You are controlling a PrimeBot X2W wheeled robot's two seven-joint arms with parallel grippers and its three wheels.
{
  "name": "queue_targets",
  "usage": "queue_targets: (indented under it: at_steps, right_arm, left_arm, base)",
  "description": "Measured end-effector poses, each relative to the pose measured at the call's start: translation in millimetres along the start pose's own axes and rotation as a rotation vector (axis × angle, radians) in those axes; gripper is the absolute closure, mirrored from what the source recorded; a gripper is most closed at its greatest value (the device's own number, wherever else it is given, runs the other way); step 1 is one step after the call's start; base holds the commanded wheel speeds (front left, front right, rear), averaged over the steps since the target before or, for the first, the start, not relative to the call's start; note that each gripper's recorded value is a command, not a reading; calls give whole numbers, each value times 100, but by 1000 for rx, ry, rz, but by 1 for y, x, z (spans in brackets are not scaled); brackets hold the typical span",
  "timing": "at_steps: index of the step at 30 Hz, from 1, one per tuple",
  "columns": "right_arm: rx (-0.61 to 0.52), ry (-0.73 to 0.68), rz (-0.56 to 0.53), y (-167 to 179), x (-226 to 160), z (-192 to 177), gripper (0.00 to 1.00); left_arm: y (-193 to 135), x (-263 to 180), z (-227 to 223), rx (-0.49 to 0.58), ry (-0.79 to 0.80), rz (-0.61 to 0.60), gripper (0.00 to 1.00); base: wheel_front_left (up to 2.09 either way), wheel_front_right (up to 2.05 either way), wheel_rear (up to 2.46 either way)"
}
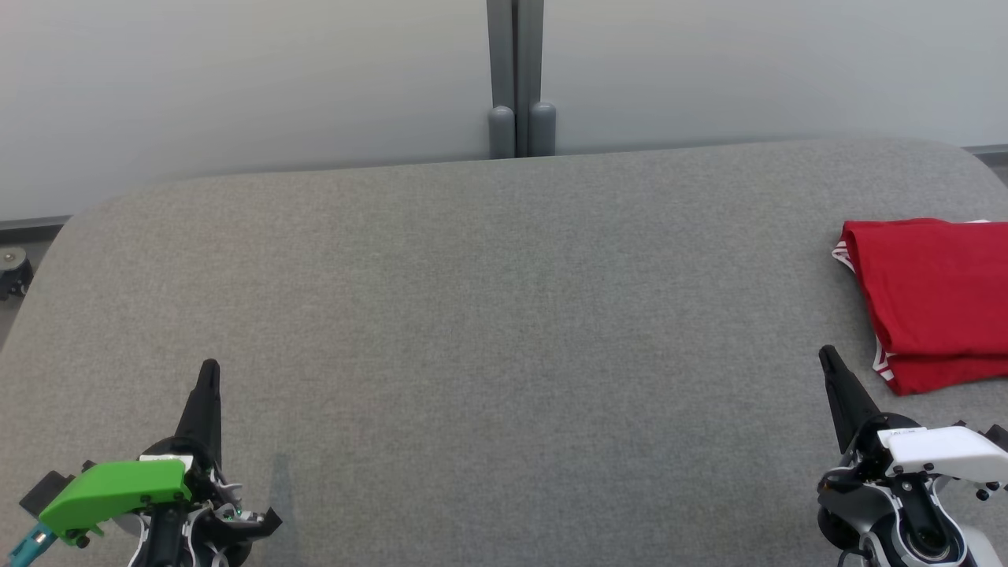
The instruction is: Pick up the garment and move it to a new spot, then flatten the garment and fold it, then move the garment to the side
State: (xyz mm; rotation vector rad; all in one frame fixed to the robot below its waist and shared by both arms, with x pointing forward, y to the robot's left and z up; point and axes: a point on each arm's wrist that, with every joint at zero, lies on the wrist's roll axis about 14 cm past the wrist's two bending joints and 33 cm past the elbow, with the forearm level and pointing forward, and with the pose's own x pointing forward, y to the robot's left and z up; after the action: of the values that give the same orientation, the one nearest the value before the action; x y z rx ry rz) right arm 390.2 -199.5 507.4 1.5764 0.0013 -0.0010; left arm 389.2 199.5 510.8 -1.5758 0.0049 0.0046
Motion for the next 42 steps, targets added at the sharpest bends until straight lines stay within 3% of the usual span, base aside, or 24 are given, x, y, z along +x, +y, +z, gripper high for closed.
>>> queue_targets:
  at_steps: [42]
  right_arm:
    - [0, 0, 0, 0, 0, 0, 100]
  left_arm:
    - [0, 0, 0, 0, 0, 0, 100]
  base:
    - [0, 0, 0]
